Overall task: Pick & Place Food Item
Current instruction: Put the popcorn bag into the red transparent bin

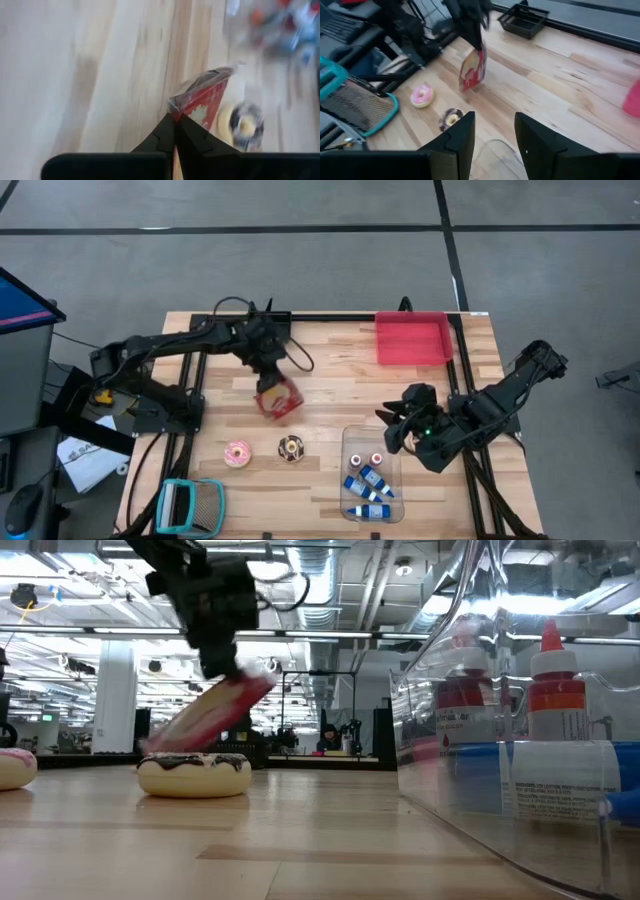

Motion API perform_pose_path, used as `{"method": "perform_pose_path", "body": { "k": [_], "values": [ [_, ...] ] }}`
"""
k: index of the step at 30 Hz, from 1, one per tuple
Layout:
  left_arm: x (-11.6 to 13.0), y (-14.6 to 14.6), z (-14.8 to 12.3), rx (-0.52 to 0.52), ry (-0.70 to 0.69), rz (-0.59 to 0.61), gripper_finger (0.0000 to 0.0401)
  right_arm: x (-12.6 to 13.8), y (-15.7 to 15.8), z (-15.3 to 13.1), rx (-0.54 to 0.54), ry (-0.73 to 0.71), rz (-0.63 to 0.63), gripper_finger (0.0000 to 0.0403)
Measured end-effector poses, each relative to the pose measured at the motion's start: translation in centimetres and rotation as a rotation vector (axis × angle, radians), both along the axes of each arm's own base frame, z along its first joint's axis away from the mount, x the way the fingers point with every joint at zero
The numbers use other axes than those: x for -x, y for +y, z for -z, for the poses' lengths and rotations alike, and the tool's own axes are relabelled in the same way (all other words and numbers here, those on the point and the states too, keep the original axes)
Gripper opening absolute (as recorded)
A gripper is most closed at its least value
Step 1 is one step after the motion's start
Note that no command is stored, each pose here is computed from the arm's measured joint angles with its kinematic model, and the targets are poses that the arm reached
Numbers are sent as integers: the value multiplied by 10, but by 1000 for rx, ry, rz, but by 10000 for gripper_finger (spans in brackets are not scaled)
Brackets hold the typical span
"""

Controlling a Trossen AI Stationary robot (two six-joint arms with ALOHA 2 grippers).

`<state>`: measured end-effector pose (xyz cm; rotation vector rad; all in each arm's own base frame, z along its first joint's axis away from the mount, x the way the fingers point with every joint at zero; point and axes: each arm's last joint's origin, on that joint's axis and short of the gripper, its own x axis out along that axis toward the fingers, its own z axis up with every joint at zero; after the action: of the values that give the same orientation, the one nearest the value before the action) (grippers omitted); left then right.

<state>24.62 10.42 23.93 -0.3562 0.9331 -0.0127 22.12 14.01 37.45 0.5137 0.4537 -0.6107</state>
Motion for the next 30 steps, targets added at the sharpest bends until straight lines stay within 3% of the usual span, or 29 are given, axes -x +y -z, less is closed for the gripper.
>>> {"method": "perform_pose_path", "body": {
  "k": [10, 17, 22, 30],
  "values": [
    [-16, -1, -50, 38, -429, -176, 0, -1, -14, 4, -29, 19, 108, 139],
    [-28, -16, -80, 92, -699, -195, 0, -16, -32, 1, -29, 1, 156, 203],
    [-33, -24, -85, 107, -753, -231, 0, -31, -47, -4, -1, 1, 118, 250],
    [-37, -32, -89, 110, -799, -279, 0, -53, -67, -15, 18, -57, 27, 255]
  ]
}}
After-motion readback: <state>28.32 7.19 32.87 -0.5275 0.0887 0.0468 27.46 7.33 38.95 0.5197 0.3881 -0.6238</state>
